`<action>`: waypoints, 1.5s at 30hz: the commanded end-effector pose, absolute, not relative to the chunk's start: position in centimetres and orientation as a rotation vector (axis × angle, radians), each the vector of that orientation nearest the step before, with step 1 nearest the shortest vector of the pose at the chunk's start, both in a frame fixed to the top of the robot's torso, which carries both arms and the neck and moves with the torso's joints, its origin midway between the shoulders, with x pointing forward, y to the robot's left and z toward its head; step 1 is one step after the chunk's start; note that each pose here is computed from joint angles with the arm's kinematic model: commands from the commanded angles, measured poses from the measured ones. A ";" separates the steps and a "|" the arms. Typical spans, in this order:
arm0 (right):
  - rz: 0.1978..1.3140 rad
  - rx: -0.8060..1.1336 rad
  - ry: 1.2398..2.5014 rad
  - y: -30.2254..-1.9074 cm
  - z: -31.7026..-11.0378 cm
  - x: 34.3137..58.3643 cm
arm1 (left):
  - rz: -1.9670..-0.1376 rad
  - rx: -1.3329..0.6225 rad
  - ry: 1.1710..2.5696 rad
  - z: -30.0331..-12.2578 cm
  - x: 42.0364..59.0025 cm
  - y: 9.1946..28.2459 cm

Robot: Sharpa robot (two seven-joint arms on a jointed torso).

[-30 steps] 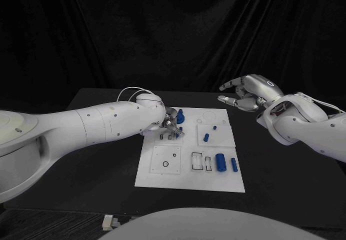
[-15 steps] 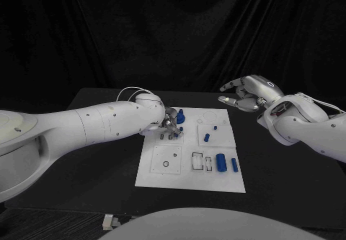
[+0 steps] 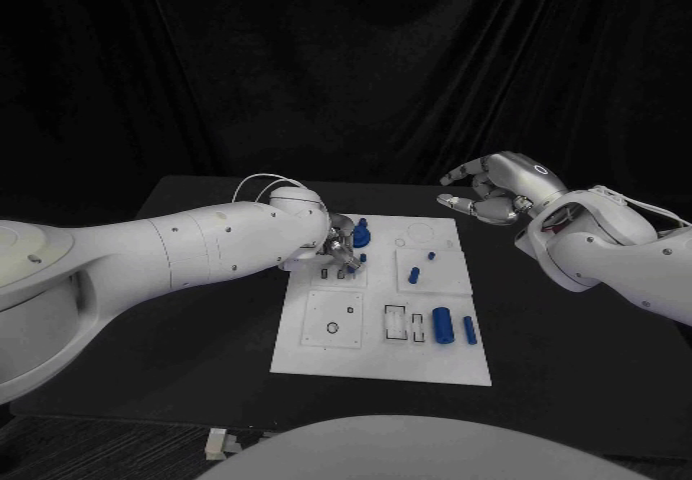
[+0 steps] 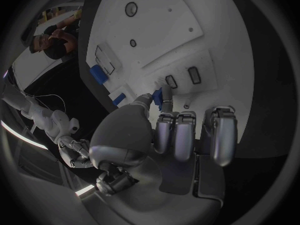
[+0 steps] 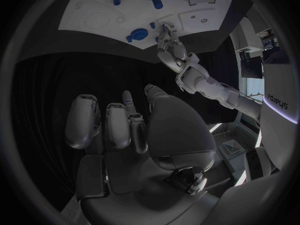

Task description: Assemble the parts on the task board

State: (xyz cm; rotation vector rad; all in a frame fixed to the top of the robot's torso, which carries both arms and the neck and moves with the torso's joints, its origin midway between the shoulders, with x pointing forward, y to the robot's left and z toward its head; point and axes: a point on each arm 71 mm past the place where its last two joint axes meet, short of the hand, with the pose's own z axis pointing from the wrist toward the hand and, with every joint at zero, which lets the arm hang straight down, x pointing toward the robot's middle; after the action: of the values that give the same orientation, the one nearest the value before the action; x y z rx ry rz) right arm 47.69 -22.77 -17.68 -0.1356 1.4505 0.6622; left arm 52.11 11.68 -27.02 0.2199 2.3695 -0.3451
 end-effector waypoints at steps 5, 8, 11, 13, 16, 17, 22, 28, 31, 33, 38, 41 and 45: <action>0.639 -0.121 1.483 -22.9 -18.0 47.8 | -0.376 0.236 2.376 -27.1 51.9 11.5; 0.637 -0.119 1.486 -22.9 -18.0 47.8 | -0.379 0.236 2.374 -27.1 51.9 11.6; 0.634 -0.118 1.490 -23.0 -18.0 47.8 | -0.383 0.235 2.371 -27.1 51.9 11.6; 0.633 -0.117 1.493 -23.0 -18.1 47.8 | -0.384 0.234 2.370 -27.0 51.9 11.7; 0.631 -0.116 1.497 -23.0 -18.1 47.7 | -0.385 0.232 2.369 -27.0 51.9 11.8; 0.631 -0.115 1.498 -23.0 -18.2 47.7 | -0.385 0.231 2.368 -27.0 51.9 11.8; 0.628 -0.113 1.504 -23.1 -18.3 47.7 | -0.389 0.221 2.356 -26.9 51.7 12.1; 0.623 -0.110 1.511 -23.3 -18.4 47.6 | -0.402 0.198 2.332 -26.7 51.1 12.8; 0.620 -0.108 1.515 -23.4 -18.5 47.6 | -0.401 0.184 2.323 -26.6 50.8 13.4; 0.618 -0.107 1.517 -23.4 -18.6 47.6 | -0.397 0.177 2.321 -26.6 50.7 13.7; 0.616 -0.105 1.528 -23.5 -18.8 47.6 | -0.378 0.165 2.325 -26.6 50.5 14.2; 0.614 -0.105 1.535 -23.5 -19.0 47.6 | -0.363 0.158 2.327 -26.6 50.5 14.3; 0.612 -0.106 1.541 -23.5 -19.1 47.6 | -0.341 0.142 2.322 -26.6 50.6 14.5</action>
State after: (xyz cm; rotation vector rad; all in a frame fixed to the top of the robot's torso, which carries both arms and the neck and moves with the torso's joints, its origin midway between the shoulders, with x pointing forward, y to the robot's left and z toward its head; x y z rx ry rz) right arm 47.54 -23.31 -18.84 -0.1179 1.5220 0.6302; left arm 50.50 14.48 -26.64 0.1654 2.3358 -0.3591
